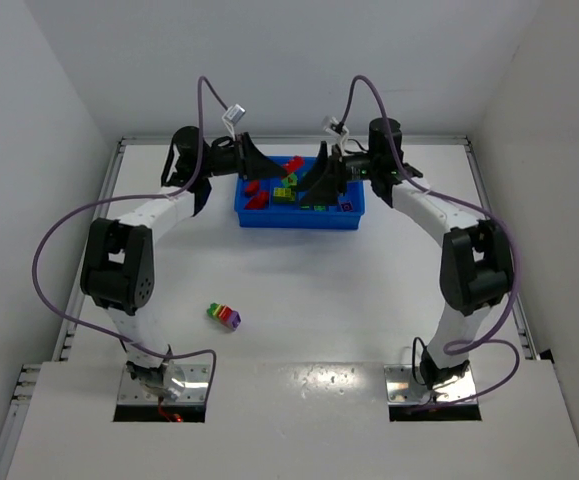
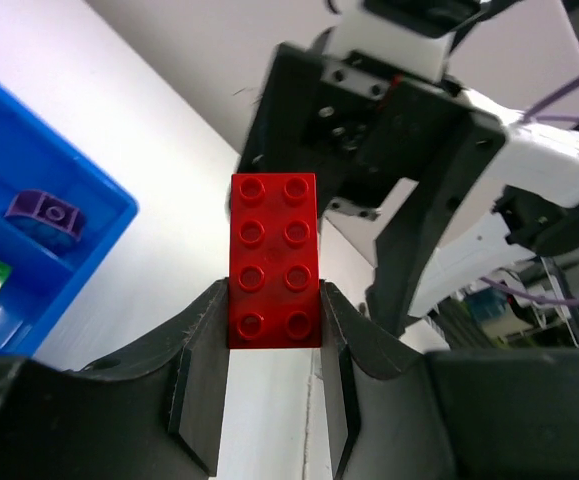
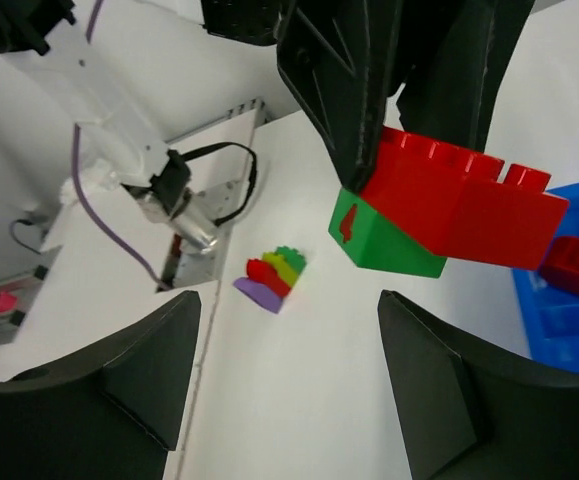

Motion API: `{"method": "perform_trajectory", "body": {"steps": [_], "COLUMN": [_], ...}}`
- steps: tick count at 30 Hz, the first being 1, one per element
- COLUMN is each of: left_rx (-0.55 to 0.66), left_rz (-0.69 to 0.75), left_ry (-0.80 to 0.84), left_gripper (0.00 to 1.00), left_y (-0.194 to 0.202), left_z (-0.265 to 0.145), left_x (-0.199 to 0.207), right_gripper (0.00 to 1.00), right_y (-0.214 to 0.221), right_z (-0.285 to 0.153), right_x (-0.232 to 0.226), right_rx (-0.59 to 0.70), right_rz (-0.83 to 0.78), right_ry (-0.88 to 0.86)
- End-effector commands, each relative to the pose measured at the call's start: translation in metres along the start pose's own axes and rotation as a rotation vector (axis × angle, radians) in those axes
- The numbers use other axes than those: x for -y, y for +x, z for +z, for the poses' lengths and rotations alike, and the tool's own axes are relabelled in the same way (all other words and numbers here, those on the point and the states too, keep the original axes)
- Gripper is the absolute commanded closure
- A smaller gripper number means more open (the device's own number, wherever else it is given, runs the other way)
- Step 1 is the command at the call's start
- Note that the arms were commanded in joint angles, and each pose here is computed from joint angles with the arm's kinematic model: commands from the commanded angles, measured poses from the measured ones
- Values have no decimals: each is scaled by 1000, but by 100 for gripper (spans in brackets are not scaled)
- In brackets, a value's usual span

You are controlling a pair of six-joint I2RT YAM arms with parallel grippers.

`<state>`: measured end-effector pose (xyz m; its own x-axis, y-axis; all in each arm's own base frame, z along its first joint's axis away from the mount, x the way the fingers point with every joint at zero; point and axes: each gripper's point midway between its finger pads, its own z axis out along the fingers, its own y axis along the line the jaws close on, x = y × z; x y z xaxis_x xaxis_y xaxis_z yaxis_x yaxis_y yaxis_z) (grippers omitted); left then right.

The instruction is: Sort the legos into containers by color

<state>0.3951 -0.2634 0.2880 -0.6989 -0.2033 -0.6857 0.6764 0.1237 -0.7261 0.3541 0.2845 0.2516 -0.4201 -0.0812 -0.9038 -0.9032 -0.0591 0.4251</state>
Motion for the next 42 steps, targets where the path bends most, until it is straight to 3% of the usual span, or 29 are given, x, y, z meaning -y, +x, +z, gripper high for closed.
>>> {"method": "perform_trajectory", "body": {"steps": [1, 13, 18, 24, 30, 33, 37, 42], "left_rx": [-25, -46, 22, 72, 102, 102, 138, 204], "left_rz": [98, 123, 107, 117, 144, 144, 156, 201], "left_ry": [123, 161, 171, 166, 165, 165, 136, 89], "left_gripper": [82, 82, 82, 83, 83, 83, 83, 83], "left_y": [-13, -5, -11, -19, -27, -27, -34, -61], "left_z": [9, 15, 11, 5, 2, 2, -4, -19], "left_x": [42, 58, 63, 61, 64, 64, 58, 51], "right_gripper": [28, 28, 30, 55, 57, 66, 85, 94], "right_y": [-1, -40, -54, -51, -41, -40, -34, -19], "right_z": [4, 12, 12, 11, 14, 14, 13, 8], "right_x": [-10, -7, -7, -9, -15, -16, -20, -15], "right_rx": [-2, 119, 182, 187, 161, 155, 128, 107], "right_rz": [-11, -16, -1, 12, 40, 40, 47, 48], "right_ry": [-68, -17, 10, 19, 0, -7, -32, -2]}}
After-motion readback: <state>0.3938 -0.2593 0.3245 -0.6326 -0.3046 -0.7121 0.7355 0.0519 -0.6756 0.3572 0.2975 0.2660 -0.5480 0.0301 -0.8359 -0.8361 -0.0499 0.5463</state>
